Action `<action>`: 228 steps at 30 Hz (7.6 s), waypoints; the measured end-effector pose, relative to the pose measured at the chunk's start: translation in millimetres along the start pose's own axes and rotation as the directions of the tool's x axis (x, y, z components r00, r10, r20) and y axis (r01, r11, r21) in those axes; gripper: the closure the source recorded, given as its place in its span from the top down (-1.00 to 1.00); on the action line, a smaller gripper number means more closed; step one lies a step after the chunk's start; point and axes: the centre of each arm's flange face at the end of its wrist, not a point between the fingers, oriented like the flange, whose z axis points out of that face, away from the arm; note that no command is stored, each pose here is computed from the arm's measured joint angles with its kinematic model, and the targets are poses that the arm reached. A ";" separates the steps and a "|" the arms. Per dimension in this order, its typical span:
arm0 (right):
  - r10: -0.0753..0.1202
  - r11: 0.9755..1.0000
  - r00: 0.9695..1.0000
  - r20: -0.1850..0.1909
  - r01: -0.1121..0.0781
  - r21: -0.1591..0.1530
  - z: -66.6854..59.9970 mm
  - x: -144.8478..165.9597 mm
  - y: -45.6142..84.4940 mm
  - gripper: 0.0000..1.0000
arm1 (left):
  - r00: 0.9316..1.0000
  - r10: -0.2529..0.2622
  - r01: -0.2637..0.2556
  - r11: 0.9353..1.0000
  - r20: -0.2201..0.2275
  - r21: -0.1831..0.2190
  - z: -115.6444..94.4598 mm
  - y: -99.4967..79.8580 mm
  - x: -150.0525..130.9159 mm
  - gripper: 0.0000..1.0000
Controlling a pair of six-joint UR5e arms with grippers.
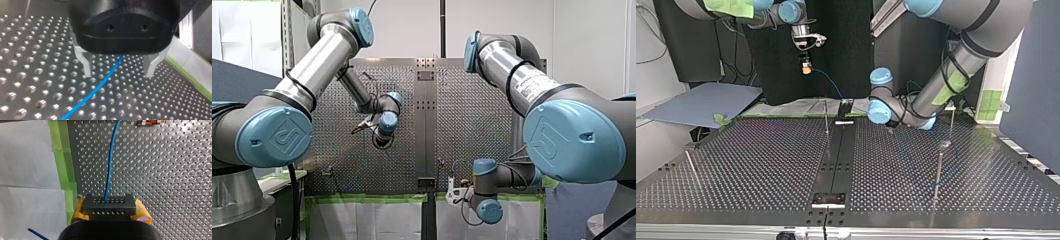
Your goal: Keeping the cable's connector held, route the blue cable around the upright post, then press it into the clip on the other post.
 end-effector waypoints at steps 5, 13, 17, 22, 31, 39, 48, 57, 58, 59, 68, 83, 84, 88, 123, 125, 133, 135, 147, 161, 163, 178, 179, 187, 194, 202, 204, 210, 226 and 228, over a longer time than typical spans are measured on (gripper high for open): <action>0.000 1.000 1.000 -0.001 0.000 0.002 -0.1 0.1 -0.5 -1.00 | 1.000 0.018 -0.018 1.000 -0.017 0.021 4.5 -19.4 11.0 0.97; 0.004 1.000 1.000 -0.008 -0.003 0.008 0.6 0.8 -1.3 -1.00 | 1.000 0.000 0.001 0.999 -0.014 0.032 4.1 -29.4 12.8 0.97; 0.004 1.000 1.000 -0.013 -0.004 0.017 1.1 1.3 -2.3 -1.00 | 1.000 0.006 -0.005 0.999 -0.018 0.053 4.6 -43.2 18.4 0.97; 0.004 0.999 1.000 -0.018 -0.003 0.038 1.7 1.9 -4.4 -1.00 | 1.000 0.002 0.000 0.995 -0.016 0.097 6.4 -70.7 29.1 0.97; 0.003 0.996 0.999 -0.033 0.000 0.092 3.0 3.4 -10.0 -1.00 | 0.998 -0.061 0.059 0.987 0.008 0.147 3.2 -84.6 26.9 0.97; 0.003 0.987 0.999 -0.048 0.005 0.162 4.2 5.0 -16.2 -1.00 | 0.994 -0.104 0.098 0.978 0.022 0.183 -0.2 -91.8 23.9 0.97; 0.003 0.978 0.999 -0.054 0.009 0.208 4.5 5.6 -20.1 -1.00 | 0.991 -0.135 0.127 0.969 0.025 0.211 -1.1 -99.1 24.5 0.97; 0.003 0.975 0.998 -0.055 0.010 0.224 4.3 5.8 -21.7 -1.00 | 0.992 -0.128 0.119 0.963 0.023 0.243 -5.2 -112.8 28.0 0.97; 0.003 0.974 0.998 -0.056 0.010 0.225 4.2 5.7 -22.0 -1.00 | 0.991 -0.131 0.121 0.961 0.024 0.251 -5.9 -114.1 27.8 0.97; 0.003 0.974 0.998 -0.056 0.010 0.227 4.2 5.8 -22.3 -1.00 | 0.991 -0.132 0.121 0.958 0.024 0.259 -6.4 -115.9 28.1 0.97; 0.003 0.972 0.998 -0.057 0.011 0.233 4.2 6.0 -23.0 -1.00 | 0.994 -0.107 0.091 0.923 0.023 0.374 -18.6 -142.2 34.0 0.97; 0.000 0.974 0.999 -0.044 0.009 0.226 4.6 4.8 -19.1 -1.00 | 0.991 -0.129 0.100 0.871 0.028 0.482 -32.1 -155.6 30.1 0.97; 0.000 0.974 0.999 -0.044 0.010 0.225 4.7 4.8 -18.8 -1.00 | 0.990 -0.135 0.105 0.866 0.027 0.489 -32.6 -156.2 29.8 0.97; 0.000 0.975 0.999 -0.043 0.010 0.224 4.9 4.7 -18.2 -1.00 | 0.987 -0.162 0.128 0.845 0.021 0.520 -34.6 -158.8 28.5 0.97; -0.028 0.989 1.000 0.012 0.026 0.148 12.7 1.1 12.4 -1.00 | 0.965 -0.259 0.149 0.650 0.033 0.745 -54.4 -177.9 16.9 0.97; -0.028 0.989 0.999 0.017 0.025 0.147 14.1 0.9 13.1 -1.00 | 0.965 -0.260 0.145 0.642 0.036 0.753 -55.8 -179.1 16.3 0.97; -0.027 0.988 0.999 0.027 0.023 0.151 19.6 1.0 13.3 -1.00 | 0.965 -0.253 0.110 0.613 0.063 0.782 -65.1 -186.5 12.9 0.97; -0.027 0.988 0.999 0.029 0.022 0.153 21.3 1.2 13.1 -1.00 | 0.966 -0.251 0.103 0.608 0.068 0.787 -67.3 -188.2 12.2 0.97; -0.027 0.982 0.999 0.046 0.018 0.187 26.5 0.9 7.7 -1.00 | 0.964 -0.248 0.072 0.586 0.094 0.807 -81.1 -199.8 7.5 0.97; -0.027 0.982 0.999 0.044 0.018 0.190 28.6 1.5 7.1 -1.00 | 0.964 -0.256 0.114 0.638 0.071 0.761 -81.1 -201.8 7.2 0.97; -0.027 0.982 0.999 0.044 0.018 0.190 28.6 1.5 7.1 -1.00 | 0.965 -0.255 0.121 0.649 0.066 0.751 -81.0 -201.7 7.5 0.97; -0.034 0.982 0.998 0.048 0.024 0.186 28.7 1.1 9.5 -1.00 | 0.963 -0.259 0.140 0.707 0.070 0.694 -83.4 -205.2 5.6 -1.00; -0.035 0.982 0.998 0.050 0.025 0.185 28.6 0.9 9.8 -1.00 | 0.963 -0.261 0.142 0.712 0.071 0.688 -82.9 -205.1 5.3 -1.00; -0.037 0.985 0.998 0.055 0.027 0.169 29.2 0.7 14.2 -1.00 | 0.959 -0.278 0.182 0.750 0.053 0.636 -84.3 -205.5 5.0 -1.00; -0.034 0.989 0.998 0.059 0.025 0.148 30.1 0.6 19.8 -1.00 | 0.960 -0.272 0.182 0.780 0.063 0.599 -96.2 -213.7 2.8 -1.00; -0.021 0.999 0.998 0.065 0.018 0.050 35.6 1.9 47.9 -1.00 | 0.941 -0.325 0.217 0.788 0.089 0.576 -120.3 -232.9 -6.5 -1.00; -0.018 0.999 0.998 0.066 0.016 0.031 37.0 2.4 54.8 -1.00 | 0.936 -0.339 0.232 0.789 0.089 0.569 -122.7 -234.6 -7.6 -1.00; -0.013 1.000 0.998 0.063 0.014 -0.003 41.1 3.8 70.9 -1.00 | 0.923 -0.377 0.279 0.793 0.076 0.541 -124.0 -234.9 -8.2 -1.00; -0.010 0.999 0.999 0.040 0.012 -0.051 62.7 11.3 99.9 -1.00 | 0.914 -0.396 0.314 0.829 0.090 0.463 -118.5 -229.4 -8.4 -1.00; -0.009 0.999 0.999 0.031 0.011 -0.046 68.1 13.4 101.7 -1.00 | 0.914 -0.394 0.310 0.830 0.094 0.464 -118.9 -229.9 -8.8 -1.00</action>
